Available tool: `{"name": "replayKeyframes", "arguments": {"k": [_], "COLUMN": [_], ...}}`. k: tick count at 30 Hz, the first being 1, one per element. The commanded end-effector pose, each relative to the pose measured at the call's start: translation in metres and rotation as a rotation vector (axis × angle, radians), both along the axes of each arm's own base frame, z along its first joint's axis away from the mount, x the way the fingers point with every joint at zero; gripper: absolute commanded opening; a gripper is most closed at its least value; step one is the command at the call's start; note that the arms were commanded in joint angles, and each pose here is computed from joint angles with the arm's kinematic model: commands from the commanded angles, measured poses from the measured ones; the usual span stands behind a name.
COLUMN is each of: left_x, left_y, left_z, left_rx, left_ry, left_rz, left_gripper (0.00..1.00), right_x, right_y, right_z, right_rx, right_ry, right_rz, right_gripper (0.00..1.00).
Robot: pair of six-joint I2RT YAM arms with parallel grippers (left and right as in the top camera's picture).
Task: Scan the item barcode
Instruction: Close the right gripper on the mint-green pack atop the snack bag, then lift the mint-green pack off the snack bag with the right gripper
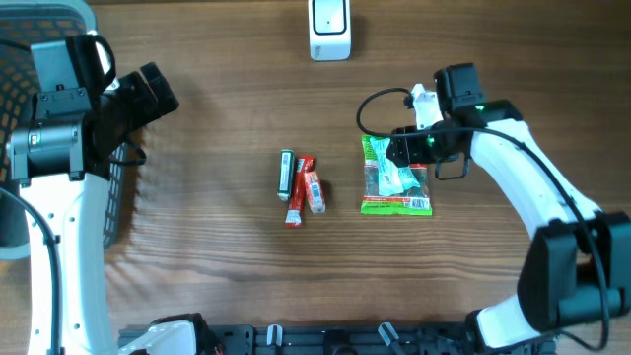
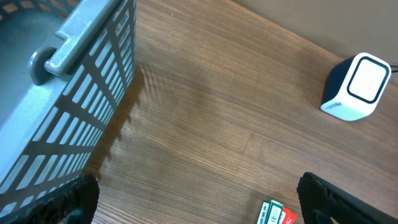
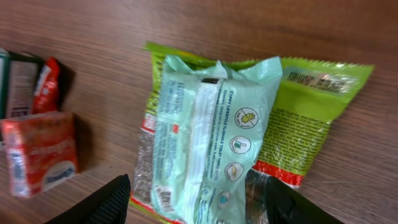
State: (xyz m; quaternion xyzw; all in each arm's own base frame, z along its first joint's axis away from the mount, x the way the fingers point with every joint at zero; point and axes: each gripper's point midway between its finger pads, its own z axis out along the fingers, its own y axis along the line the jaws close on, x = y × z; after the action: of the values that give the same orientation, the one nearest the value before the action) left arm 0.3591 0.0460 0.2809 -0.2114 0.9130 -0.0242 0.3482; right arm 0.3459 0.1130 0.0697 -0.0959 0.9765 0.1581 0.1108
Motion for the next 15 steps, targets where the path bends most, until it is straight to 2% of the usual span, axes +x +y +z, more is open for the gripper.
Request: {"name": "replayKeyframes", "arguments": {"k": [1,10,15], "left_x": [0.000,0.000,0.000], "left_y": [0.002,0.002,0.002], "left_z": [0.007,0.007,0.007], "left_rx": [0.020,0.020,0.020], "left_ry": [-0.016,-0.016,-0.016], "left_rz": [-0.007,-0.007,-0.007], "left_gripper": [1.00,1.00,1.00], "right_x": [-0.003,-0.005,-0.005], "right_y": [-0.004,-0.004,-0.004], "right_z": [-0.029,-0.058,-0.062], "right_rx": [-0.031,-0.038,-0.037], "right_ry": [0.067,0.131,0.128], "right_rz": [0.012,0.013,0.013], "right_gripper": [0.70,0.69,0.45]}}
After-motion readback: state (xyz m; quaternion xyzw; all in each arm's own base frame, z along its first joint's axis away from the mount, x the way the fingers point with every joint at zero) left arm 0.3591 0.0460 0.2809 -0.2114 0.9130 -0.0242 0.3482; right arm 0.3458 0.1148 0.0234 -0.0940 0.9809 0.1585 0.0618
